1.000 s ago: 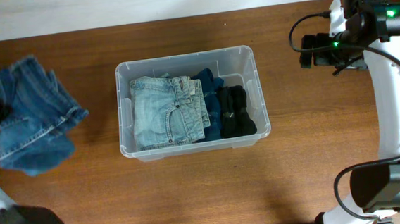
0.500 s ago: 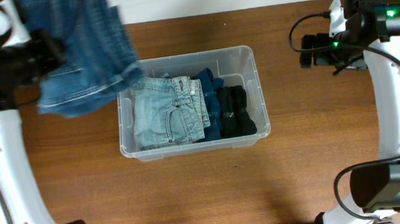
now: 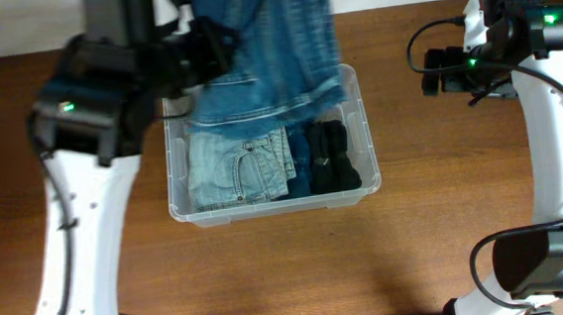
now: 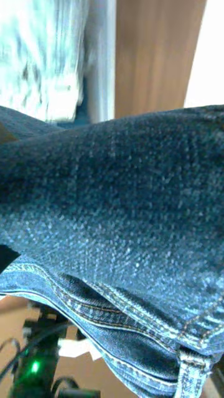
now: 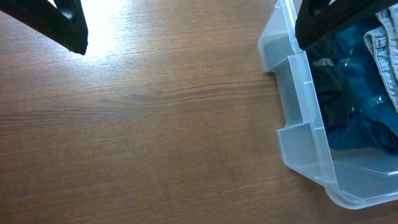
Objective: Pack container
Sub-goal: 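Lift the darker blue jeans and swing them over the box, then lower the darker blue jeans onto the right side of the box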
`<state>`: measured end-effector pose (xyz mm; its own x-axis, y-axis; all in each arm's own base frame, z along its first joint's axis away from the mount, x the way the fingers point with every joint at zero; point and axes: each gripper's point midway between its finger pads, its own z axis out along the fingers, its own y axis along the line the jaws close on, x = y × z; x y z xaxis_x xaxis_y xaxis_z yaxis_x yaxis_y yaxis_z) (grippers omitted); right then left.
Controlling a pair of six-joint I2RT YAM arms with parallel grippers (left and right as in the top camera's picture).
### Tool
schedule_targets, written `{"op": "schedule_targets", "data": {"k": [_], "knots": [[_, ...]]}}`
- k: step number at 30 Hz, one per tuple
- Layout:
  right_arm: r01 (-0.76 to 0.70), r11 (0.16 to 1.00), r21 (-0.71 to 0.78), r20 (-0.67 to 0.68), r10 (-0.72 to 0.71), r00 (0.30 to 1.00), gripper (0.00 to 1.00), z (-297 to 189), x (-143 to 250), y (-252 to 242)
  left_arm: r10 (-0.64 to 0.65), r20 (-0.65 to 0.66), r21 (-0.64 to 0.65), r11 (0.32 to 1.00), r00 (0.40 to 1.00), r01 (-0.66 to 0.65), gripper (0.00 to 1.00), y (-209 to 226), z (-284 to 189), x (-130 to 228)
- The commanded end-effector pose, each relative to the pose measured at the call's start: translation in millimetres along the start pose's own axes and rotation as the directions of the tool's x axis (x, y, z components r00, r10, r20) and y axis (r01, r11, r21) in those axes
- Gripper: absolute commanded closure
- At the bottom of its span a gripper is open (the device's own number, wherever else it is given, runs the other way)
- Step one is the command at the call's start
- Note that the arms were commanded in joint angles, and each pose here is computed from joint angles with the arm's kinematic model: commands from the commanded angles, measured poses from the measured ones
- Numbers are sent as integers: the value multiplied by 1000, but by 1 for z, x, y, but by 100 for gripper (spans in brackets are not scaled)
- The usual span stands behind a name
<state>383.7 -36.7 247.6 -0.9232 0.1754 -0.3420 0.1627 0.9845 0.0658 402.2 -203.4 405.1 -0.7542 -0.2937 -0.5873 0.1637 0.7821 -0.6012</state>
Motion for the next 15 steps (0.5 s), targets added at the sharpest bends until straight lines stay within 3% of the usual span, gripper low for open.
{"op": "schedule_targets", "data": {"k": [1,6,15], "knots": [[-3,1000,5,17,2,1000,1,-5,-2,-2,-146,-48,44,988,988,148,99,-21,26,9],[-3,1000,5,17,2,1000,1,-5,-2,-2,-247,-138,-7,969,959,249,100,-17,74,33],[-3,1000,5,17,2,1000,1,-5,-2,-2,-272,-238,-16,961,932,276,100,-21,126,64]]}}
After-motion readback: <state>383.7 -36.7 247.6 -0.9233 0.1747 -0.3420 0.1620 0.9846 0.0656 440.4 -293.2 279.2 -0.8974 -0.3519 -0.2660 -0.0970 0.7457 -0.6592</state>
